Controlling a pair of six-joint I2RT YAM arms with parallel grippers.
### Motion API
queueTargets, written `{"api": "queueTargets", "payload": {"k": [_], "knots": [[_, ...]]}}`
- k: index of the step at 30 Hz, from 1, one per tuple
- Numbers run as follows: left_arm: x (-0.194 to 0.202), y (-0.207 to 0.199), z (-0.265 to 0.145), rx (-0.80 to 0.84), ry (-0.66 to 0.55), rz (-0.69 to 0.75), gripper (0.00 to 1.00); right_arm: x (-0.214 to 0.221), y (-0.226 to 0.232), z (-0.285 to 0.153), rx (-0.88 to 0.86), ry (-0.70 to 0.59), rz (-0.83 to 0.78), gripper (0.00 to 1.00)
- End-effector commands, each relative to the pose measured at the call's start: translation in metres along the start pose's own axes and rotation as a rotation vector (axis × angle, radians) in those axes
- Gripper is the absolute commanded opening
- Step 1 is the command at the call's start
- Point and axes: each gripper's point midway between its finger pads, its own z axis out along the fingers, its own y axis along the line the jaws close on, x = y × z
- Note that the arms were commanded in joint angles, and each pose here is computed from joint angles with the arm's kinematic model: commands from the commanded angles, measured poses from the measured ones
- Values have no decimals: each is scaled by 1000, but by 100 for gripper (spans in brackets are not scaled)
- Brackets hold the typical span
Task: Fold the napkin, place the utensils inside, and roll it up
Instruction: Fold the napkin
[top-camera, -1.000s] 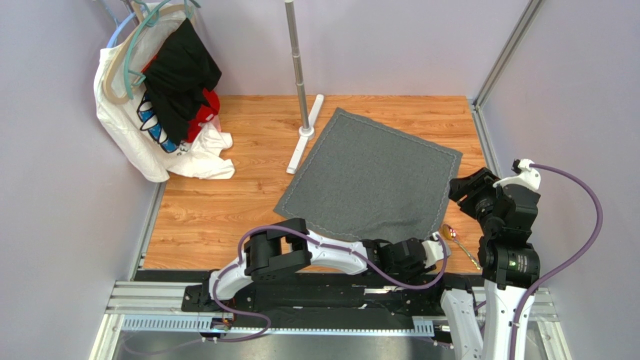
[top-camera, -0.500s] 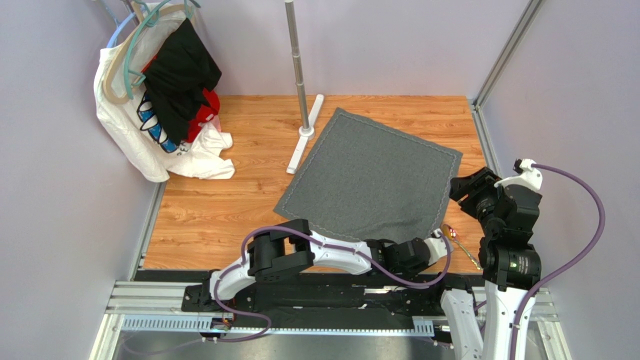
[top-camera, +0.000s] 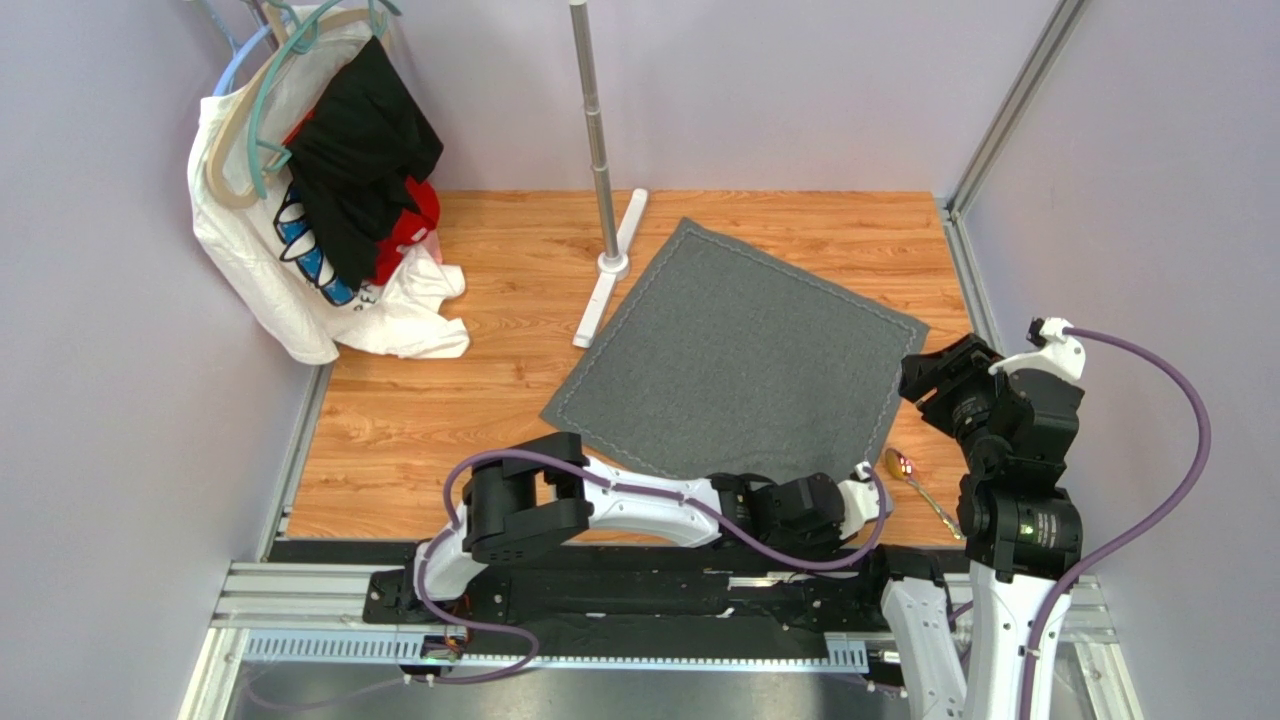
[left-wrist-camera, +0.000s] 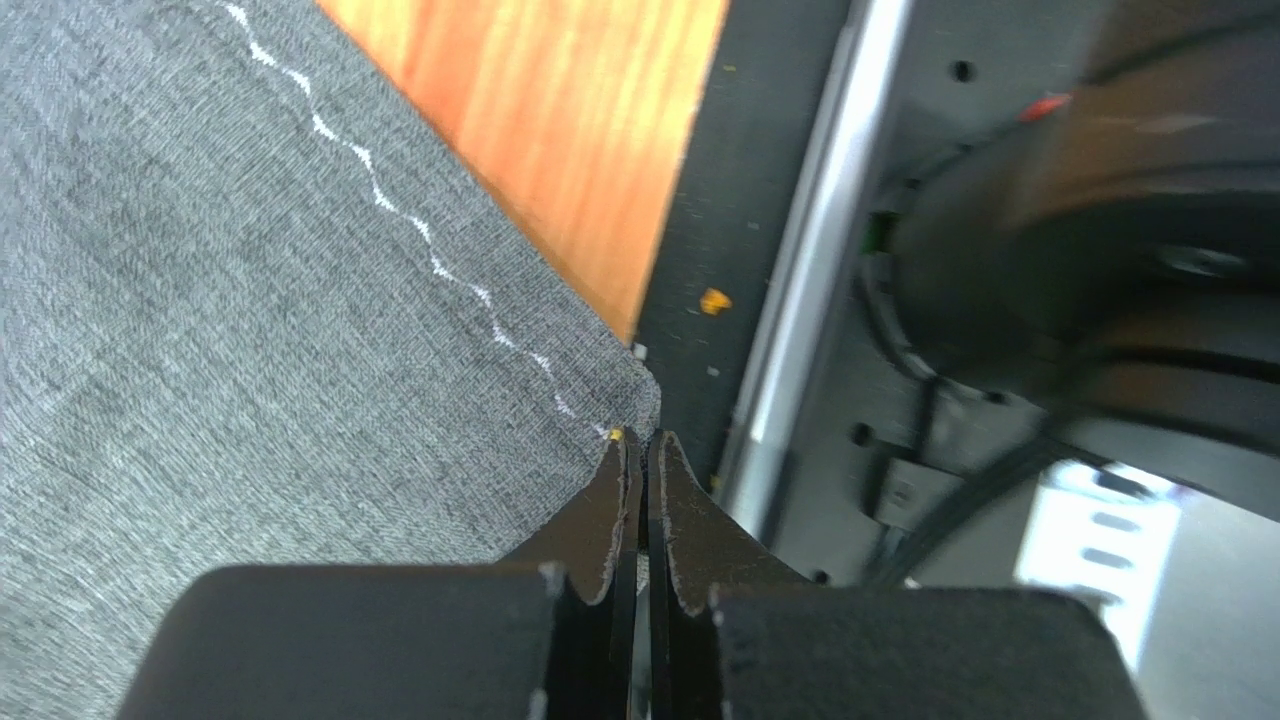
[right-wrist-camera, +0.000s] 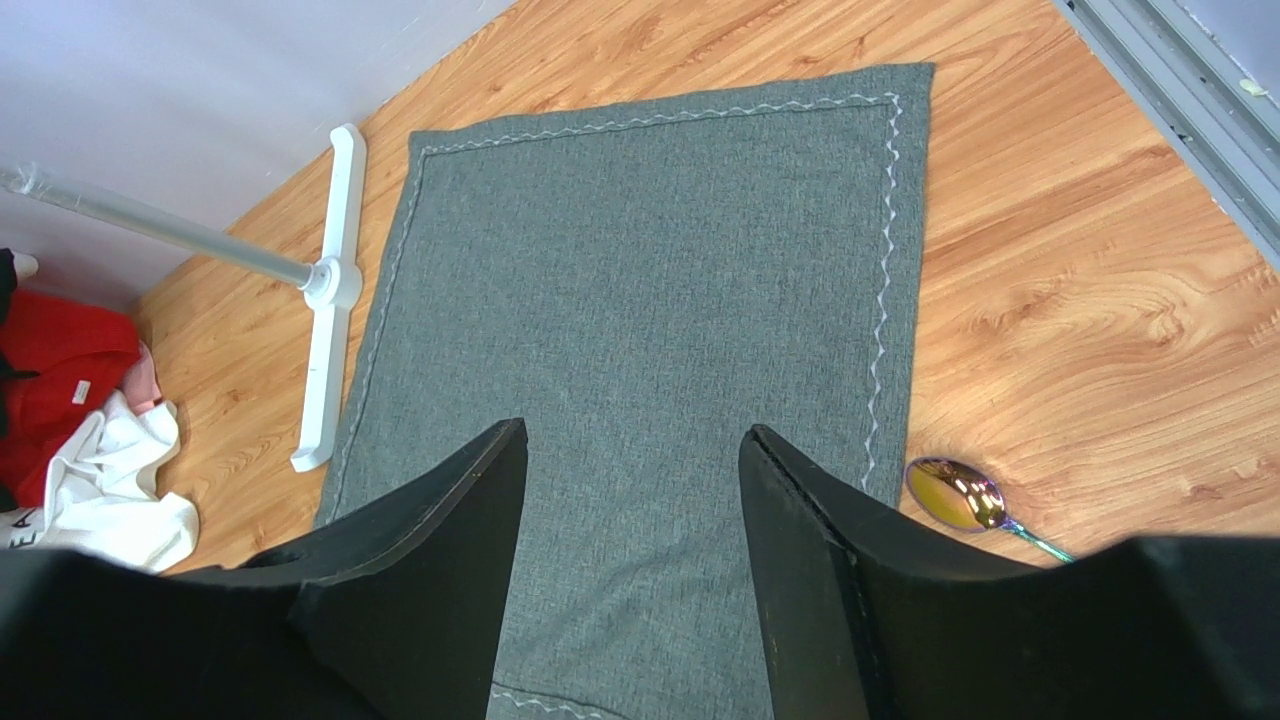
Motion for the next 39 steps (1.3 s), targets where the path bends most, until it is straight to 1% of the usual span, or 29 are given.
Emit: {"api": "queueTargets", "payload": {"k": [1, 5, 9, 10, 11, 13, 14, 16, 17, 19, 20, 23, 24, 26, 27, 29, 30, 32, 33, 34, 35, 36, 37, 39], "knots": [[-30, -33, -25, 118, -31, -19, 0, -15, 7, -10, -16, -49, 4, 58], [-38, -42, -37, 145, -46, -33, 0, -16, 7, -12, -14, -52, 3, 58], [-46, -24, -53, 68, -65, -35, 0, -18, 8, -15, -16, -57, -2, 58], [-49, -14, -56, 45, -65, -40, 0, -19, 8, -16, -12, -58, -2, 58], [-46, -5, -59, 29, -44, -29, 0, -20, 9, -17, -14, -62, -2, 58], [-51, 19, -64, -34, -45, -25, 0, -22, 10, -18, -17, -64, -2, 58], [-50, 41, -67, -67, -27, -26, 0, -23, 11, -19, -20, -67, -3, 58], [-55, 58, -72, -78, -22, -21, 0, -23, 11, -18, -21, -65, -3, 58], [-57, 77, -74, -101, -23, -11, 0, -23, 12, -18, -21, -63, -1, 58], [-62, 97, -77, -114, -23, -10, 0, -24, 13, -17, -28, -65, 3, 58], [-65, 119, -80, -139, -27, -8, 0, -24, 14, -17, -32, -63, 6, 58], [-71, 146, -78, -150, -13, 28, 0, -24, 17, -14, -47, -61, 9, 58], [-79, 162, -75, -167, -19, 22, 0, -23, 16, -12, -44, -56, 10, 58], [-78, 184, -74, -196, 10, 48, 0, -24, 17, -9, -48, -57, 11, 58], [-83, 204, -71, -220, 7, 37, 0, -24, 17, -6, -45, -50, 12, 58], [-73, 226, -63, -246, 52, 52, 0, -24, 17, -2, -46, -46, 12, 58], [-86, 245, -69, -274, 30, 48, 0, -25, 18, 0, -47, -49, 10, 58], [-78, 267, -64, -288, 63, 61, 0, -23, 16, 4, -42, -46, 12, 58], [-91, 277, -67, -300, 39, 71, 0, -25, 16, 6, -45, -54, 12, 58], [-88, 295, -72, -319, 52, 68, 0, -24, 16, 8, -46, -49, 10, 58], [-85, 304, -67, -317, 60, 67, 0, -23, 16, 9, -49, -49, 12, 58], [-96, 313, -72, -329, 35, 74, 0, -26, 18, 11, -57, -57, 12, 58], [-95, 329, -77, -347, 34, 70, 0, -26, 19, 11, -59, -58, 13, 58], [-103, 344, -79, -347, 3, 76, 0, -27, 19, 13, -62, -63, 12, 58]]}}
